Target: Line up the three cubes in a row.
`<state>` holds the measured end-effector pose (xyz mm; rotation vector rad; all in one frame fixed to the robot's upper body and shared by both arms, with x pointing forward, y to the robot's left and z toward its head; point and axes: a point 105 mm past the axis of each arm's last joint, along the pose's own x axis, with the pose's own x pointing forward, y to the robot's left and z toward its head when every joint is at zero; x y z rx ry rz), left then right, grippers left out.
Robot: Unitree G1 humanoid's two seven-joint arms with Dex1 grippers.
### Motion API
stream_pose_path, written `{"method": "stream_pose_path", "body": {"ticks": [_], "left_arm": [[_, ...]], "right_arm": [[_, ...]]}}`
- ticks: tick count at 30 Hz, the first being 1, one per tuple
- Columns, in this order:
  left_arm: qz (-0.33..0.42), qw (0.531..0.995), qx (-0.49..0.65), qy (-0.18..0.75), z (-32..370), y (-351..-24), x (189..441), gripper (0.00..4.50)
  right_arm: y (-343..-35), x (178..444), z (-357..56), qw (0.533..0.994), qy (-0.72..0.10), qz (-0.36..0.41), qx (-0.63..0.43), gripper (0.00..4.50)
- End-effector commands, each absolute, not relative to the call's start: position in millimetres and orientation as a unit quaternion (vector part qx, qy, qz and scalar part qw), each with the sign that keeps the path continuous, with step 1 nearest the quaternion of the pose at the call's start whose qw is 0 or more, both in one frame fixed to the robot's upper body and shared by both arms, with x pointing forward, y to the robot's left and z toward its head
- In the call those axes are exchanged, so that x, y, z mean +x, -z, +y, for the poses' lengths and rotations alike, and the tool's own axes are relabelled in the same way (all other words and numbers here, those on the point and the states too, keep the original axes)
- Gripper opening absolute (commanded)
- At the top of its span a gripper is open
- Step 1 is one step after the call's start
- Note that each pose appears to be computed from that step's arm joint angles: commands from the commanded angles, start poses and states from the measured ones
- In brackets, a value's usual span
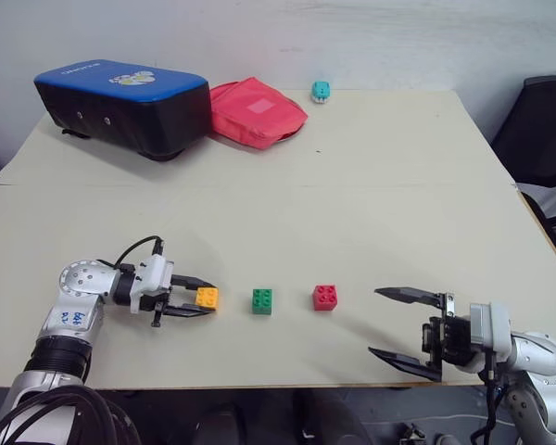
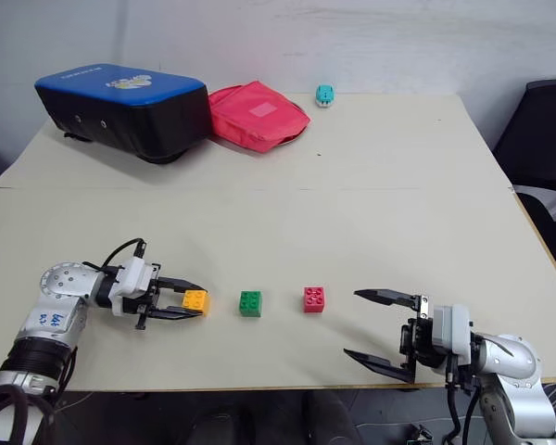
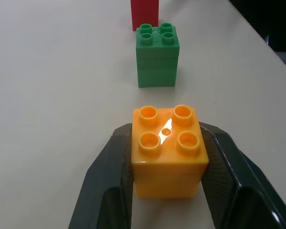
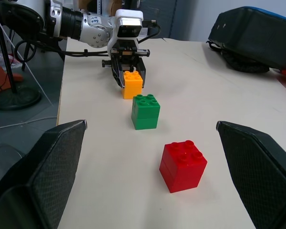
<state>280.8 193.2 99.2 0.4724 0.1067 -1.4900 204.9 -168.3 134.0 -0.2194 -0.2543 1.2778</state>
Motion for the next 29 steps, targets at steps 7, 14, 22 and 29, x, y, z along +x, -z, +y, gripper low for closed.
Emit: {"method": "stream_pose_path", "body": {"ticks": [7, 14, 22, 29], "left_arm": [[0.076, 0.72, 0.22, 0.653, 210, -95, 278, 3.69], [0.083, 0.745, 0.246, 0.615, 239, -100, 272, 4.48], [0.113, 0.81, 0.309, 0.485, 297, -133, 243, 4.48], [0.127, 0.828, 0.298, 0.457, 312, -146, 230, 4.48]], "right_arm": [[-142, 205, -169, 0.784, -0.597, -0.128, -0.113, 4.5], [-138, 205, -173, 0.783, -0.599, -0.125, -0.113, 4.5], [-144, 208, -218, 0.789, -0.588, -0.068, -0.166, 4.5], [-140, 219, -242, 0.783, -0.585, -0.021, -0.209, 4.5]]}}
